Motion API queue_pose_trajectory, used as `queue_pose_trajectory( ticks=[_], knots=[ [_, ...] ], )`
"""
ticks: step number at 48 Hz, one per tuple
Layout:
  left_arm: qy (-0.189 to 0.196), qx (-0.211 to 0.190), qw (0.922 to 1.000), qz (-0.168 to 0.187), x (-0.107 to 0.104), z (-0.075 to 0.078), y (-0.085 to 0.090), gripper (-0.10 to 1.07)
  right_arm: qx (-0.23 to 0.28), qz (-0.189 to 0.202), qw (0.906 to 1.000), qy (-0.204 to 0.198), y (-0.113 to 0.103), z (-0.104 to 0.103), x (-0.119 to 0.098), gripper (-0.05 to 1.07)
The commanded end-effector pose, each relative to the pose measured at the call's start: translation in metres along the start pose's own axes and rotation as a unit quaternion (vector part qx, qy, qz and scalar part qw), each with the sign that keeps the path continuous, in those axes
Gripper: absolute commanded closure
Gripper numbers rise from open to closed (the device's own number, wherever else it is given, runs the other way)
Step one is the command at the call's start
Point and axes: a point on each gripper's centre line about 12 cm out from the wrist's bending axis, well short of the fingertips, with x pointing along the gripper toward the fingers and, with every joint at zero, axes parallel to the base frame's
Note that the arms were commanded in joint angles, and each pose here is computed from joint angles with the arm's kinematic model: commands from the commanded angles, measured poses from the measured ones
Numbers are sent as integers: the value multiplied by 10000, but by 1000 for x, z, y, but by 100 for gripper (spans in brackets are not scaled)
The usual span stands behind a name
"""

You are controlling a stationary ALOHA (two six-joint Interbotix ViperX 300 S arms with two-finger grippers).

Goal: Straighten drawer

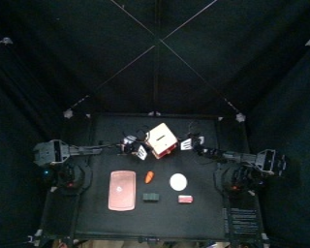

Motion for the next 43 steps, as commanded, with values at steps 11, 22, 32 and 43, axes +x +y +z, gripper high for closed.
queue_pose_trajectory(
  ticks=[11,22,32,43],
  knots=[
    [112,-243,9996,40,2,-8,3,70,57,-281,9996,30,-12,11,25,7],
    [107,-358,9993,85,2,-7,7,70,-91,48,9998,196,4,14,41,7],
    [152,-362,9992,116,10,-8,8,70,-56,97,9997,220,5,14,41,7],
    [133,-397,9990,166,18,-3,11,70,-103,122,9995,268,4,10,39,7]
  ],
)
